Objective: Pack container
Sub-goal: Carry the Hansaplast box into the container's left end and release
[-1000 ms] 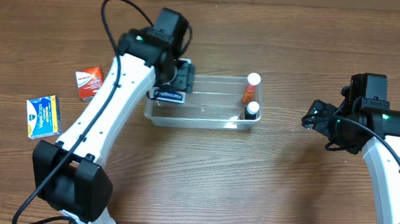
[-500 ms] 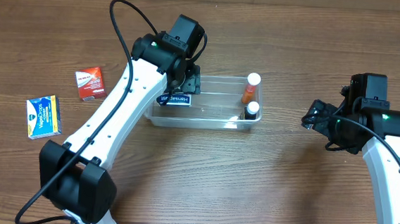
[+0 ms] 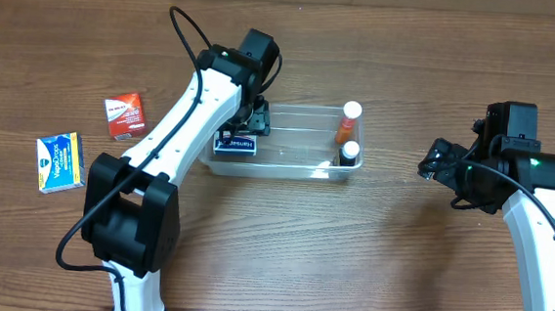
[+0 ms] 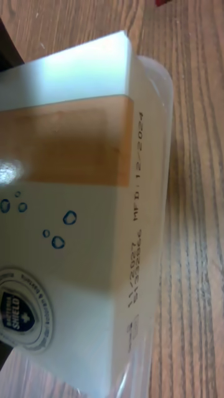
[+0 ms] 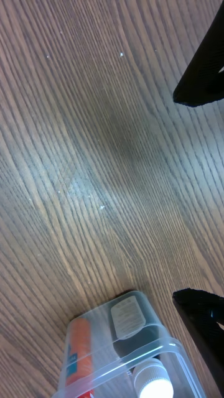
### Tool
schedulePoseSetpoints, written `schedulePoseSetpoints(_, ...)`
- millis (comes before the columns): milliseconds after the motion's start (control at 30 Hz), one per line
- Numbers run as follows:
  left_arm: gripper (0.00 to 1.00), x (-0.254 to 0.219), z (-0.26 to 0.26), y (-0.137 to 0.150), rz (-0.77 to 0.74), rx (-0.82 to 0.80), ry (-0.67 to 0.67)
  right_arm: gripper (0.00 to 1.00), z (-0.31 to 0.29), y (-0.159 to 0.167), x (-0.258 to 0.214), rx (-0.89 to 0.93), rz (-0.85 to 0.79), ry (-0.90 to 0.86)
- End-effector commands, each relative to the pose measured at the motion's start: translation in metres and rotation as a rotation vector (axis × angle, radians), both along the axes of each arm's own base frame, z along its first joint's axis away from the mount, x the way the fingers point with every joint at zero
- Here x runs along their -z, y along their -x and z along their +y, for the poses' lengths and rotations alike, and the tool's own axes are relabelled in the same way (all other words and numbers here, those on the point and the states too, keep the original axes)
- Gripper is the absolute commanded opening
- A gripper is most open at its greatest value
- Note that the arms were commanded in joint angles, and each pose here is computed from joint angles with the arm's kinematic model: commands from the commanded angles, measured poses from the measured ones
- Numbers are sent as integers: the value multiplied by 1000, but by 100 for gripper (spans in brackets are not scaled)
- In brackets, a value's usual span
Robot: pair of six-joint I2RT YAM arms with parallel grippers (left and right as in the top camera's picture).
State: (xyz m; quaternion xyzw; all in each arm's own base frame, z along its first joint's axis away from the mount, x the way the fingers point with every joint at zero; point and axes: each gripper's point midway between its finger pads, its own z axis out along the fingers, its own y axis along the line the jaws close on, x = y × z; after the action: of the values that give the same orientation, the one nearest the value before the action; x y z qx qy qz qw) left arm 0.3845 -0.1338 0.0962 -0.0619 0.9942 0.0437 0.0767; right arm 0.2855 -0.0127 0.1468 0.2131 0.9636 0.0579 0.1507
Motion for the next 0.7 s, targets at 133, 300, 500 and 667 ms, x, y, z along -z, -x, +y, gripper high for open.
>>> schedulePoseSetpoints(133, 82, 4, 4, 5, 36, 16, -19, 96, 0, -2, -3, -1, -11, -4)
schedulePoseSetpoints(300, 97, 4, 6, 10, 55, 16, -26, 96, 0, -2, -3, -1, -11, -4)
schedulePoseSetpoints(500, 100, 4, 6, 10, 56, 16, -27, 96, 0, -2, -3, -1, -11, -4)
schedulePoseSetpoints(667, 100, 1, 8, 7, 43, 22, -40, 96, 0, -2, -3, -1, -11, -4)
